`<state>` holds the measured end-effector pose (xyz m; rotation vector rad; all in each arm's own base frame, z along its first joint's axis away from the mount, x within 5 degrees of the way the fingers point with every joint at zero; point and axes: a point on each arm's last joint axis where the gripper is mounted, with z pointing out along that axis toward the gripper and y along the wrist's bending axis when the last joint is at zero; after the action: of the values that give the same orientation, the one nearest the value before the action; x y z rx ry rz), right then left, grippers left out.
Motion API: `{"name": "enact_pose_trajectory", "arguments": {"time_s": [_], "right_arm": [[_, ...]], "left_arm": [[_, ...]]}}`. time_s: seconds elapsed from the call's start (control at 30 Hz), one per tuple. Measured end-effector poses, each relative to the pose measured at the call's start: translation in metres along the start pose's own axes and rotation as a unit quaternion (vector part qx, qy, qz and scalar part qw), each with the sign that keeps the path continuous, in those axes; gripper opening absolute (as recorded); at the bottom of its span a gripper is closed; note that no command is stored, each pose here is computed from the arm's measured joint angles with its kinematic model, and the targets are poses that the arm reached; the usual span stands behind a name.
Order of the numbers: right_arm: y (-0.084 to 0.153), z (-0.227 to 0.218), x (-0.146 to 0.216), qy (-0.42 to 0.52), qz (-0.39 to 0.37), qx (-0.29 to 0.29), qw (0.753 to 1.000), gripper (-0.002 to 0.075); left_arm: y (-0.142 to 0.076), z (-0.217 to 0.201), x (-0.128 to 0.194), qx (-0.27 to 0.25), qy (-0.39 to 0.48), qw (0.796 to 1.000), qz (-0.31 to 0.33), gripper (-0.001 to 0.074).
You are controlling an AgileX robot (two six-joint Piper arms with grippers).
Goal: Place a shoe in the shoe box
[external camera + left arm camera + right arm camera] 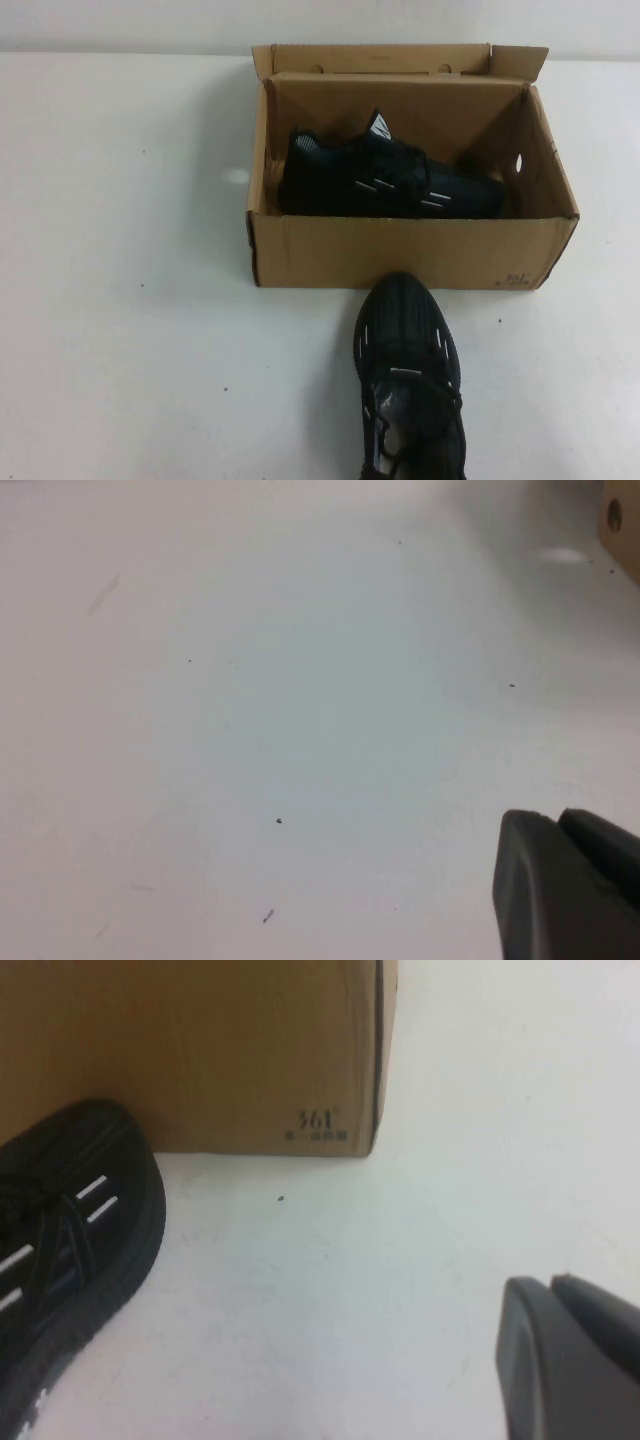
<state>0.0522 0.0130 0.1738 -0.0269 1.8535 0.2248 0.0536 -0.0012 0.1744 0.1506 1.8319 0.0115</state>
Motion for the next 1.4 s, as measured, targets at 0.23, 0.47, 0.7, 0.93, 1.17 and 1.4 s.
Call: {"name": "enact_pose_trajectory", "arguments": {"time_s": [0.23, 0.47, 0.7, 0.93, 1.17, 1.4], "right_arm": [[0.0, 0.0, -0.002, -0.01, 0.0, 0.002, 1.0, -0.0016], [-0.001, 0.0, -0.002, -0.01, -0.003, 0.003, 1.0, -0.0016], [-0.001, 0.0, -0.002, -0.01, -0.008, 0.004, 1.0, -0.0016], [-0.001, 0.0, -0.002, -0.01, -0.008, 0.004, 1.0, -0.0016], [-0.001, 0.0, -0.002, -0.01, -0.009, 0.005, 1.0, -0.0016], [-0.004, -0.003, -0.024, -0.138, 0.043, 0.013, 0.989, -0.0016]], "left_arm": [[0.0, 0.0, 0.0, 0.0, 0.0, 1.0, 0.0, 0.0], [0.0, 0.0, 0.0, 0.0, 0.0, 1.0, 0.001, 0.0], [0.0, 0.0, 0.0, 0.0, 0.0, 1.0, 0.001, 0.0], [0.0, 0.0, 0.0, 0.0, 0.0, 1.0, 0.001, 0.0], [0.0, 0.0, 0.0, 0.0, 0.0, 1.0, 0.001, 0.0], [-0.002, -0.001, -0.015, 0.012, -0.085, 0.996, 0.001, 0.0]]}}
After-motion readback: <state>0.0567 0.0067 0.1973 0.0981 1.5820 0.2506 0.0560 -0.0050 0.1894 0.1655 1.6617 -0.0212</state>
